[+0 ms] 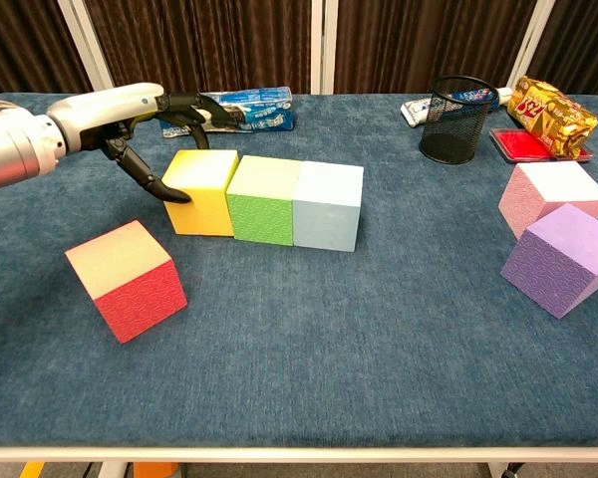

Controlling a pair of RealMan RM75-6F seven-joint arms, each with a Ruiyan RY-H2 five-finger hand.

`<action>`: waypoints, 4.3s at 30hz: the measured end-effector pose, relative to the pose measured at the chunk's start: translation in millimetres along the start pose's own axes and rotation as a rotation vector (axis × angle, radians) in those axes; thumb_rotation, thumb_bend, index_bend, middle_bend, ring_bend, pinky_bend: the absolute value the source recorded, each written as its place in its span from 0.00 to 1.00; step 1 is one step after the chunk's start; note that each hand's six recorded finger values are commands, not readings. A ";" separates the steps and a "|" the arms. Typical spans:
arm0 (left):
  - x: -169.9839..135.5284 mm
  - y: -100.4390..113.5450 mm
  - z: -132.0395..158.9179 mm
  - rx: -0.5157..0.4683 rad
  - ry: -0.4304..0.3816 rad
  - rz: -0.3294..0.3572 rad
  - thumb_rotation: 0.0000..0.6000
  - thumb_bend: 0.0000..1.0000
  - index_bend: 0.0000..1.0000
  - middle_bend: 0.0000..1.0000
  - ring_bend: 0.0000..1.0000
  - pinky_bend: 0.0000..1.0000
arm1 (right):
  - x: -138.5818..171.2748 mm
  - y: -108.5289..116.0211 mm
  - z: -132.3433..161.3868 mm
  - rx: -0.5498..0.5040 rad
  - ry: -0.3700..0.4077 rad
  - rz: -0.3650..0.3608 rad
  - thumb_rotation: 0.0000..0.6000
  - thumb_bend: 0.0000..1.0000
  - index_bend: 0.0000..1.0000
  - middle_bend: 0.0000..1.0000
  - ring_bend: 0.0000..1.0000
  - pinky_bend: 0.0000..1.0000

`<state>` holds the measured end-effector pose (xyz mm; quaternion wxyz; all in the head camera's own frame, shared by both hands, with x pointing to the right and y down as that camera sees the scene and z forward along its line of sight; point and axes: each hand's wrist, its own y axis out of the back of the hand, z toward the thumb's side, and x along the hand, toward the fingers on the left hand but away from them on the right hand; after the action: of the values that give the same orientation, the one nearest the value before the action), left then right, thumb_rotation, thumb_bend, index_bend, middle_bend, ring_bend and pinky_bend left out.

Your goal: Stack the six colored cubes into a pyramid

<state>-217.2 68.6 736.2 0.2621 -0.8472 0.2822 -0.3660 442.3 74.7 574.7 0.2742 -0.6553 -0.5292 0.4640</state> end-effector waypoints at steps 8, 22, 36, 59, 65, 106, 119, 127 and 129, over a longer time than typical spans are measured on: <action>2.4 -3.3 0.1 0.007 -0.007 -0.006 1.00 0.17 0.16 0.49 0.09 0.11 | 0.8 0.0 -2.8 0.005 -0.006 0.001 1.00 0.02 0.00 0.01 0.00 0.00; 1.9 -6.1 -0.5 -0.021 -0.015 -0.038 1.00 0.13 0.13 0.24 0.08 0.11 | 1.3 -2.3 -5.8 0.008 -0.013 0.013 1.00 0.02 0.00 0.01 0.00 0.00; -2.7 1.4 -3.0 -0.036 -0.010 -0.033 1.00 0.11 0.12 0.18 0.04 0.10 | 1.7 0.9 -7.6 0.014 -0.012 0.012 1.00 0.02 0.00 0.01 0.00 0.00; -177.6 103.3 -99.1 0.028 0.513 0.377 1.00 0.11 0.12 0.17 0.04 0.11 | 12.3 -8.1 8.8 0.411 0.142 0.324 1.00 0.03 0.00 0.15 0.00 0.00; -178.2 105.5 -102.4 0.026 0.523 0.410 1.00 0.11 0.12 0.17 0.03 0.11 | 21.4 -18.7 24.5 0.520 0.246 0.356 1.00 0.04 0.00 0.16 0.00 0.00; -220.6 97.7 -102.4 -0.023 0.511 0.441 1.00 0.11 0.12 0.17 0.04 0.11 | -29.7 -109.2 55.9 0.505 0.223 0.437 1.00 0.11 0.00 0.49 0.02 0.00; -254.9 100.6 -101.9 0.009 0.483 0.444 1.00 0.06 0.12 0.17 0.04 0.12 | -38.2 -73.4 170.3 0.395 0.351 0.327 1.00 0.11 0.00 0.53 0.05 0.00; -296.1 90.5 -103.5 -0.026 0.525 0.475 1.00 0.06 0.12 0.17 0.04 0.12 | -53.2 -113.4 242.7 0.402 0.345 0.352 1.00 0.10 0.00 0.53 0.05 0.00; -299.4 89.2 -104.2 -0.037 0.529 0.475 1.00 0.06 0.12 0.17 0.04 0.12 | -52.1 -133.2 266.9 0.407 0.351 0.376 1.00 0.10 0.00 0.53 0.06 0.00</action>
<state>-494.3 181.7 598.7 0.2424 -0.6385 0.5358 -0.4964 143.5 28.7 592.7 0.3963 -0.7432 -0.2400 0.4827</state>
